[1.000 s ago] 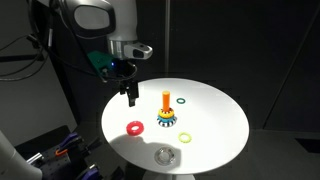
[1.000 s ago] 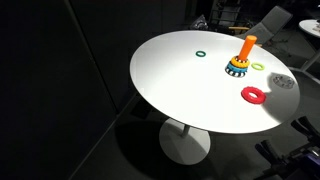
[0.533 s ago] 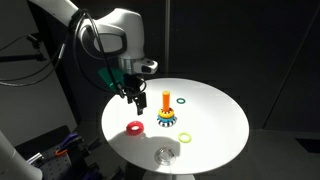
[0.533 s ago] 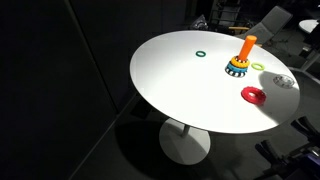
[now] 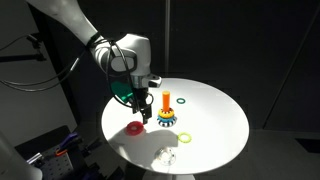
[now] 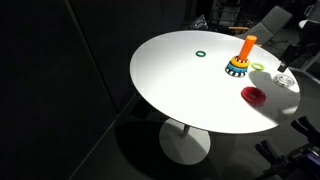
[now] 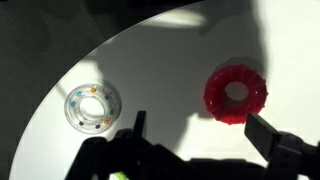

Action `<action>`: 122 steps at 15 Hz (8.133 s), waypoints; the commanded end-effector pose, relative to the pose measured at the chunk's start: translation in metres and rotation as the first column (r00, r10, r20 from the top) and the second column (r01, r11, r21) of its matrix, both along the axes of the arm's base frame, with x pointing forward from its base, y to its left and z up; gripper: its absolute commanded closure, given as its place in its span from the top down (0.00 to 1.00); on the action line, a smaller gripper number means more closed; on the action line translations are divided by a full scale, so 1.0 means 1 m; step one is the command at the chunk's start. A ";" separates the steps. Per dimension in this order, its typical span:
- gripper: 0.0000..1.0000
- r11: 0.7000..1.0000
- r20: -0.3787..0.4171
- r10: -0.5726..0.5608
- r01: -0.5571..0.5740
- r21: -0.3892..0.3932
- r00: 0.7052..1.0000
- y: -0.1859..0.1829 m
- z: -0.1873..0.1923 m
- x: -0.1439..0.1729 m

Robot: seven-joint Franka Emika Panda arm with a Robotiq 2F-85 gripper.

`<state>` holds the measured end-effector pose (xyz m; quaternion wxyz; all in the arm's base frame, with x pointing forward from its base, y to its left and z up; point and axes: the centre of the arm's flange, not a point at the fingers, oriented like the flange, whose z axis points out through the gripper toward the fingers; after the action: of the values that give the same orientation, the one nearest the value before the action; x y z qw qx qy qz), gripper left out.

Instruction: Put the red ring on the ring holder

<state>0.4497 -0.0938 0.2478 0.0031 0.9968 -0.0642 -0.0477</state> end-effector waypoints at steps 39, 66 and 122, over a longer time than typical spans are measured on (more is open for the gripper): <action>0.69 0.997 -0.119 0.068 -0.072 -0.029 0.991 0.035 -0.128 0.050; 0.10 0.999 -0.014 -0.027 0.026 -0.037 1.000 0.008 0.055 0.084; 0.09 0.966 -0.055 -0.238 0.242 0.092 0.970 -0.042 0.068 0.186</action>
<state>0.6227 -0.1351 0.3089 -0.0461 0.9811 -0.1788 -0.0584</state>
